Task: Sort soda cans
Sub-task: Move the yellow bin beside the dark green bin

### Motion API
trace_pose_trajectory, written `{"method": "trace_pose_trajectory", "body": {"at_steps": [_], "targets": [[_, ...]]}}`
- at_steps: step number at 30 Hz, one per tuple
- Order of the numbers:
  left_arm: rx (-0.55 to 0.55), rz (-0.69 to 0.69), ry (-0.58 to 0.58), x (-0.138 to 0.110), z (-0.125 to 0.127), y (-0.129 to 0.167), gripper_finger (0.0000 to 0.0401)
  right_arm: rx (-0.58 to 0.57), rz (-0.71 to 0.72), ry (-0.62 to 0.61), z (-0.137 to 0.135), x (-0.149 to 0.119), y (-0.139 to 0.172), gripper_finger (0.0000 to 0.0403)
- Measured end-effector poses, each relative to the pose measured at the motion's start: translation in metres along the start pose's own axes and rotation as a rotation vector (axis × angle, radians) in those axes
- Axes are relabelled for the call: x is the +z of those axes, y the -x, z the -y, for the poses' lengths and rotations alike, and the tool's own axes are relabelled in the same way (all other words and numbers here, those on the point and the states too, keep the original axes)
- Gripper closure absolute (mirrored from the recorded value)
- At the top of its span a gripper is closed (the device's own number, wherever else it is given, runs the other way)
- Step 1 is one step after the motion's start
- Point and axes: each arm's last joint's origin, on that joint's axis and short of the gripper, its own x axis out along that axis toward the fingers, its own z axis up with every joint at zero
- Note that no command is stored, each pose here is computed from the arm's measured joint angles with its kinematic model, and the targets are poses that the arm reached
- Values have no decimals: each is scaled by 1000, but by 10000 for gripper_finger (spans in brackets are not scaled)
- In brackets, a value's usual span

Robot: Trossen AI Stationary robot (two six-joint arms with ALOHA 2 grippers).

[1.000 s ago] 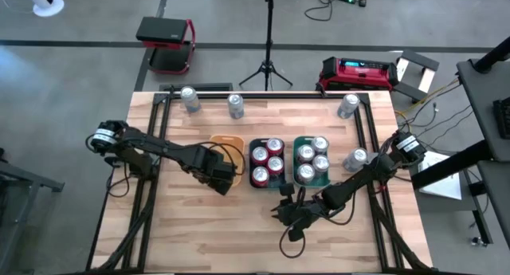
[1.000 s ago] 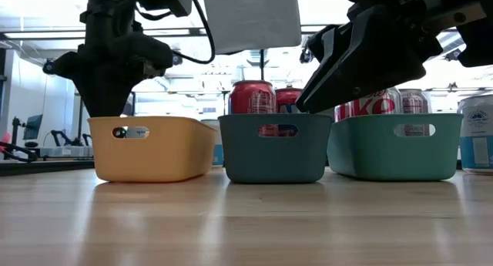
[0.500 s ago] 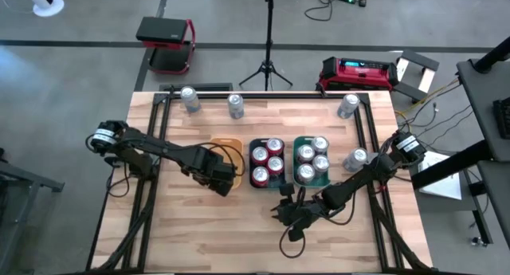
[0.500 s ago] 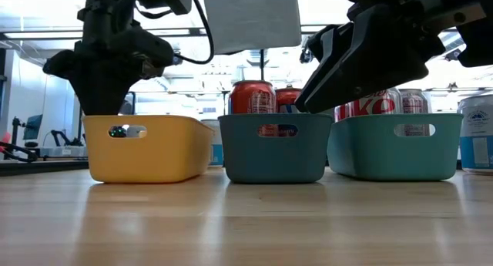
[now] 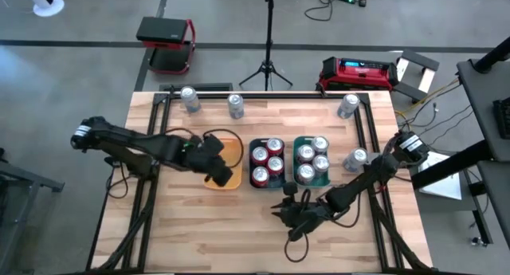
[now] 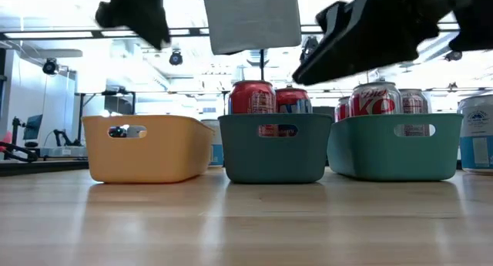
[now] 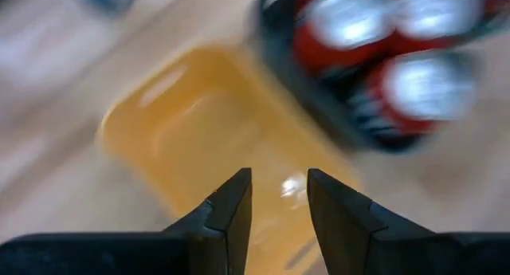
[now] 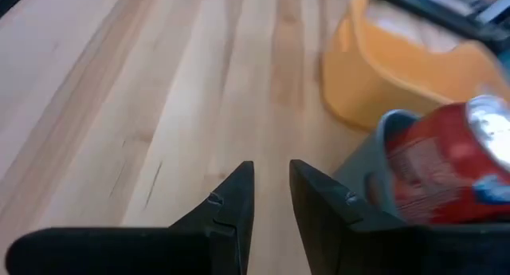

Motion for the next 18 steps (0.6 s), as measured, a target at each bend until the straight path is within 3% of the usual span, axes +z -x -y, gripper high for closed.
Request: {"method": "trace_pose_trajectory", "body": {"at_steps": [5, 13, 18], "targets": [[15, 78, 23, -8, -12, -12, 294, 1, 33, -12, 0, 6, 8, 313], [-6, 8, 319, -17, -45, -87, 294, 2, 49, -102, 6, 9, 5, 301], [39, -48, 444, -12, -77, -115, 294, 3, 77, -135, 8, 14, 5, 315]]}}
